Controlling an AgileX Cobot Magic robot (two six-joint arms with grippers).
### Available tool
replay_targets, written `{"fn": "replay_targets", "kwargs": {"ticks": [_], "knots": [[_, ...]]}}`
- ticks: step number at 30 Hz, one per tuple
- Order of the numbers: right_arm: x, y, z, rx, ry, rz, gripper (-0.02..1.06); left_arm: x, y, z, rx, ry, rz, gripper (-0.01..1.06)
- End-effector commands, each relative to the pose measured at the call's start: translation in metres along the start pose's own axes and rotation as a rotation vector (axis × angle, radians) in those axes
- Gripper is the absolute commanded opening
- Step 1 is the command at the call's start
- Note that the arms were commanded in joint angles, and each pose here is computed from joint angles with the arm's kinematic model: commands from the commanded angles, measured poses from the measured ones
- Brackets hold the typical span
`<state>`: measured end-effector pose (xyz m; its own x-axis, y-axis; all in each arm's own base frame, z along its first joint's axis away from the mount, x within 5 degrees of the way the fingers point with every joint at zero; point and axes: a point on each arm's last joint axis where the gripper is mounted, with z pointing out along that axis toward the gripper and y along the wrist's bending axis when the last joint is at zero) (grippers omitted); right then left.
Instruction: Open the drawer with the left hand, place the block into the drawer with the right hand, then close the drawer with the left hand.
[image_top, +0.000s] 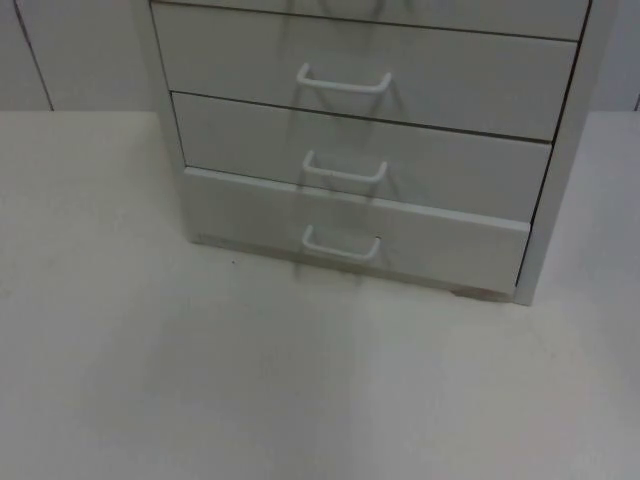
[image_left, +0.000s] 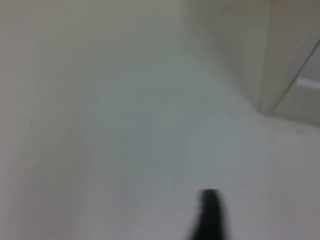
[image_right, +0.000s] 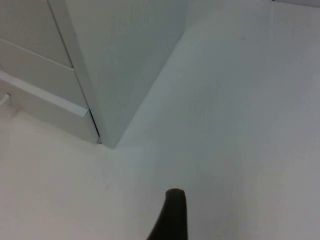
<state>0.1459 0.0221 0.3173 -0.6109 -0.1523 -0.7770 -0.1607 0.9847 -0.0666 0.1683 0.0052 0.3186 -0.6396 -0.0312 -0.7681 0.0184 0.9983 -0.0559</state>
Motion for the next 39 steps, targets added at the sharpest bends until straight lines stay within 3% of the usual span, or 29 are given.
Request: {"fn": "replay_targets", "kwargs": {"ticks": [1, 2, 3, 8, 12, 19, 22, 25, 26, 27, 33, 39], "knots": [[0.0, 0.001, -0.001, -0.009, -0.012, -0.001, 0.7, 0.002, -0.002, -0.016, 0.0, -0.044, -0.008, 0.84], [0.0, 0.001, -0.001, -0.009, -0.012, -0.001, 0.7, 0.003, -0.003, -0.023, 0.002, -0.067, -0.006, 1.01], [0.0, 0.001, -0.002, -0.011, -0.016, 0.002, 0.7, 0.005, -0.005, -0.031, 0.005, -0.092, -0.004, 1.05], [-0.001, 0.002, -0.019, -0.023, -0.111, -0.013, 0.7, 0.009, -0.009, -0.056, 0.011, -0.185, 0.005, 1.05], [0.005, -0.001, -0.056, -0.014, -0.274, -0.007, 0.7, 0.019, -0.013, -0.079, 0.016, -0.25, 0.021, 1.05], [0.024, 0.0, -0.095, -0.04, -0.395, 0.013, 0.7, 0.033, -0.017, -0.105, 0.017, -0.328, 0.074, 1.05], [0.031, 0.002, -0.103, -0.065, -0.404, 0.003, 0.75, 0.041, -0.019, -0.114, 0.019, -0.34, 0.093, 1.05], [0.042, 0.005, -0.111, -0.103, -0.389, 0.0, 0.96, 0.052, -0.022, -0.127, 0.021, -0.361, 0.106, 1.05], [0.042, 0.005, -0.111, -0.103, -0.389, 0.0, 0.96, 0.052, -0.022, -0.127, 0.021, -0.361, 0.106, 1.05], [0.045, 0.006, -0.111, -0.112, -0.37, 0.0, 1.04, 0.056, -0.022, -0.13, 0.023, -0.367, 0.11, 1.05], [0.061, 0.007, -0.117, -0.118, -0.302, -0.044, 1.05, 0.076, -0.026, -0.146, 0.049, -0.379, 0.139, 1.05], [0.084, 0.007, -0.131, -0.121, -0.31, -0.05, 1.05, 0.095, -0.026, -0.164, 0.143, -0.45, 0.16, 1.05]]}}
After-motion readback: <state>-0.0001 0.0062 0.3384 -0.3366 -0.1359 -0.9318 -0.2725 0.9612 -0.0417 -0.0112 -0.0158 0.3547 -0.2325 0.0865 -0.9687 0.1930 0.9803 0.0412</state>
